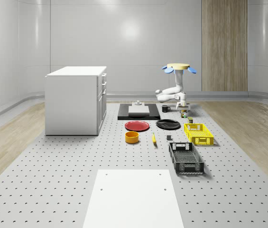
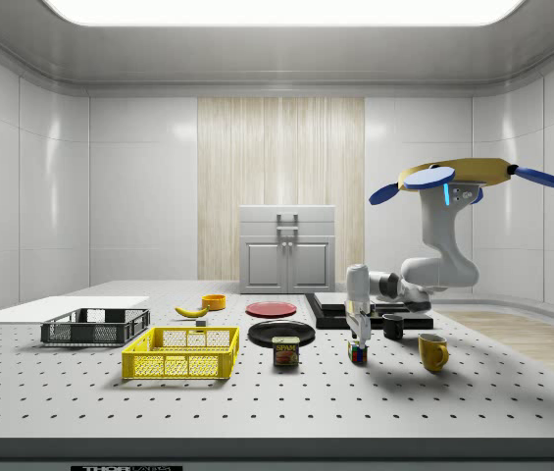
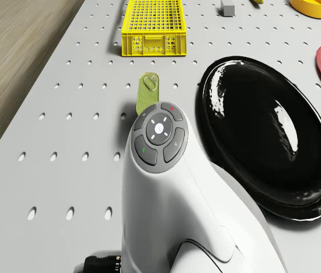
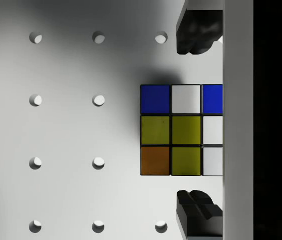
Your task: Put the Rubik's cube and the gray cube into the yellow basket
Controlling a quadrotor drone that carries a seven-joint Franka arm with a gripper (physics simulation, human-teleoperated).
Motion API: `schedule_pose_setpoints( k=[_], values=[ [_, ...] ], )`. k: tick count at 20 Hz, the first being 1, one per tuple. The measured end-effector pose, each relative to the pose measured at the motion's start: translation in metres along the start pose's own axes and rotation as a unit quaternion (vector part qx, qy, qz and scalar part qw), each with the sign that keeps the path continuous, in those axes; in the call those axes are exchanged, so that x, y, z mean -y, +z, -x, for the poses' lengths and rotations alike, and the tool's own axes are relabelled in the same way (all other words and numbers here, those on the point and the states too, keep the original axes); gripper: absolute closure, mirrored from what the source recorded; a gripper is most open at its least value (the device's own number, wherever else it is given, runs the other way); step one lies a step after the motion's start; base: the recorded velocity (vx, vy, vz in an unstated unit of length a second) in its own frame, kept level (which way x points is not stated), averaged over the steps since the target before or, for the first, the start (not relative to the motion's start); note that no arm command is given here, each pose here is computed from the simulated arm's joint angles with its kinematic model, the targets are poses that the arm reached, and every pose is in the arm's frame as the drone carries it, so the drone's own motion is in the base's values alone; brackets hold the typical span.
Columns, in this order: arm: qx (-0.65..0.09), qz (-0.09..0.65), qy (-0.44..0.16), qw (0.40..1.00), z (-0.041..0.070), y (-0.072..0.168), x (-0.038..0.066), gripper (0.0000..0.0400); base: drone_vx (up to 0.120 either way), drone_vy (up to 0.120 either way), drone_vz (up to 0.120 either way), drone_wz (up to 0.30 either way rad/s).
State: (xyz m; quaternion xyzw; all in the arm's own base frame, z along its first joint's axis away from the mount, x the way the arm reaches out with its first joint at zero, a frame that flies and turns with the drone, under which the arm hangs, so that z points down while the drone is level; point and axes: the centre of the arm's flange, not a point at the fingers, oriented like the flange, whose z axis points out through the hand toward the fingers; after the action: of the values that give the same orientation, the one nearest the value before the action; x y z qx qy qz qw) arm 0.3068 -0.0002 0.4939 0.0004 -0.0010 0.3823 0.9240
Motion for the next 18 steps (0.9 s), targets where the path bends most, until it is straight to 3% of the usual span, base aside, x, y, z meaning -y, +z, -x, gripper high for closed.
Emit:
schedule_pose_setpoints(
  k=[8, 18],
  values=[
    [0.000, 0.000, 0.000, 1.000, 0.000, 0.024, 0.000, 0.0000, 0.000, 0.000, 0.000, 0.000],
    [0.000, 0.000, 0.000, 1.000, -0.001, 0.032, -0.001, 0.0000, 0.000, 0.000, 0.000, 0.000]
  ],
)
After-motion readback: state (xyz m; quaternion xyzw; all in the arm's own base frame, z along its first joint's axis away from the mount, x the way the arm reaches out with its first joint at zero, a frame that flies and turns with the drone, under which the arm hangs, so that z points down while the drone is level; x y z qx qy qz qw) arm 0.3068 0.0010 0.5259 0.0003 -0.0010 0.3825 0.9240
